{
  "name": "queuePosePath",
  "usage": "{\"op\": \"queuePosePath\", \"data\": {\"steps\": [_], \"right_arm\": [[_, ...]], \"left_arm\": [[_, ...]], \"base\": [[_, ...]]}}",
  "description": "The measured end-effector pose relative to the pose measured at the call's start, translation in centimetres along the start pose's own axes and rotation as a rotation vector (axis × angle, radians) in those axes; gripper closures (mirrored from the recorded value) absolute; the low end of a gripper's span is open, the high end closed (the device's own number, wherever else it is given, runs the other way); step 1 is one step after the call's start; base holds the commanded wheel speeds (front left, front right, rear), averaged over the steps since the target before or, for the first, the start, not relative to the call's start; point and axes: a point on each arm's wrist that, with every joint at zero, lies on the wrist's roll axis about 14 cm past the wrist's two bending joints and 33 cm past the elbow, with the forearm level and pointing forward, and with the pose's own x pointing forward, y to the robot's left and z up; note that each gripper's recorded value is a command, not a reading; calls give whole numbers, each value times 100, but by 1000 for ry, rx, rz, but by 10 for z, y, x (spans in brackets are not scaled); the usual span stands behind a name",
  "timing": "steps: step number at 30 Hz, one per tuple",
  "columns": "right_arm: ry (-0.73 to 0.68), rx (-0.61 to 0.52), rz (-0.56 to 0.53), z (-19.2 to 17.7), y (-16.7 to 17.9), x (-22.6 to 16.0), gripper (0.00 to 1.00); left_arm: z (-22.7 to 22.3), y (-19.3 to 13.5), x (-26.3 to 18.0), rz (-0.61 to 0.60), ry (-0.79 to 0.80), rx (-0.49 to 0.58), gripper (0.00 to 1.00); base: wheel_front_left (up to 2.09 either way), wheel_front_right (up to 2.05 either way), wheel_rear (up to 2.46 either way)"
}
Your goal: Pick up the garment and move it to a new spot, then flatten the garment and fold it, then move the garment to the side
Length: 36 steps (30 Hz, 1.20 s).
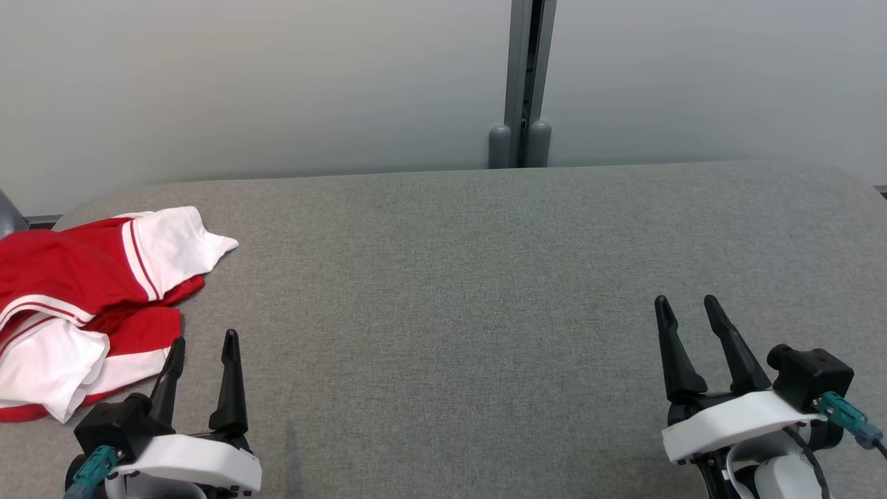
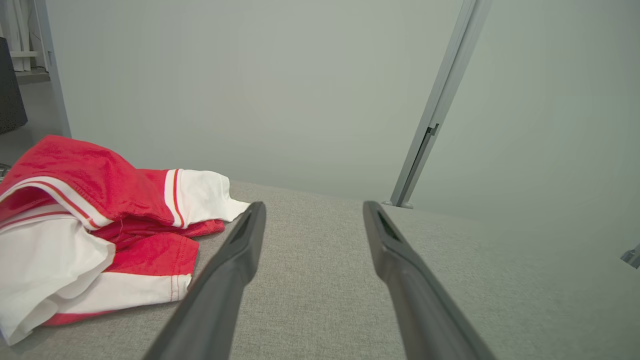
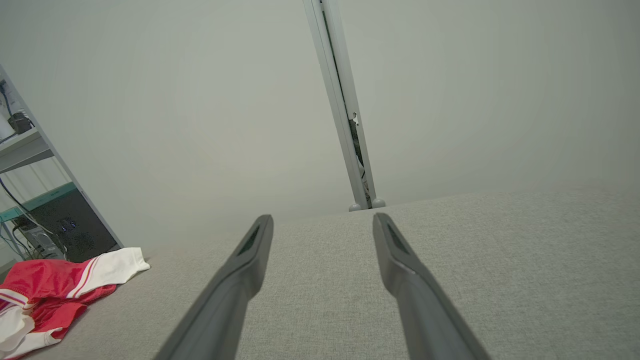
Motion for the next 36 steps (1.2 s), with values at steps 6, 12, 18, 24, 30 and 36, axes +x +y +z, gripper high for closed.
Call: {"op": "queuePosePath", "data": {"steps": [6, 12, 18, 24, 30, 36], "right_arm": [[3, -48, 17, -2, 3, 0, 0], [-3, -96, 31, -1, 6, 1, 0], [-9, -145, 41, 0, 6, 3, 0], [-13, -187, 51, 0, 8, 3, 0], [-15, -212, 66, -1, 11, 3, 0], [-13, -211, 68, -2, 11, 4, 0]], "left_arm": [[2, -2, 0, -11, -10, 45, 0], [3, -3, 0, -20, -20, 89, 0], [4, -4, 0, -27, -29, 126, 0], [7, -5, 0, -38, -42, 169, 0], [7, -7, 0, -48, -49, 208, 0], [6, -7, 0, -47, -46, 208, 0]], "base": [[0, 0, 0], [0, 0, 0], [0, 0, 0], [0, 0, 0], [0, 0, 0], [0, 0, 0]]}}
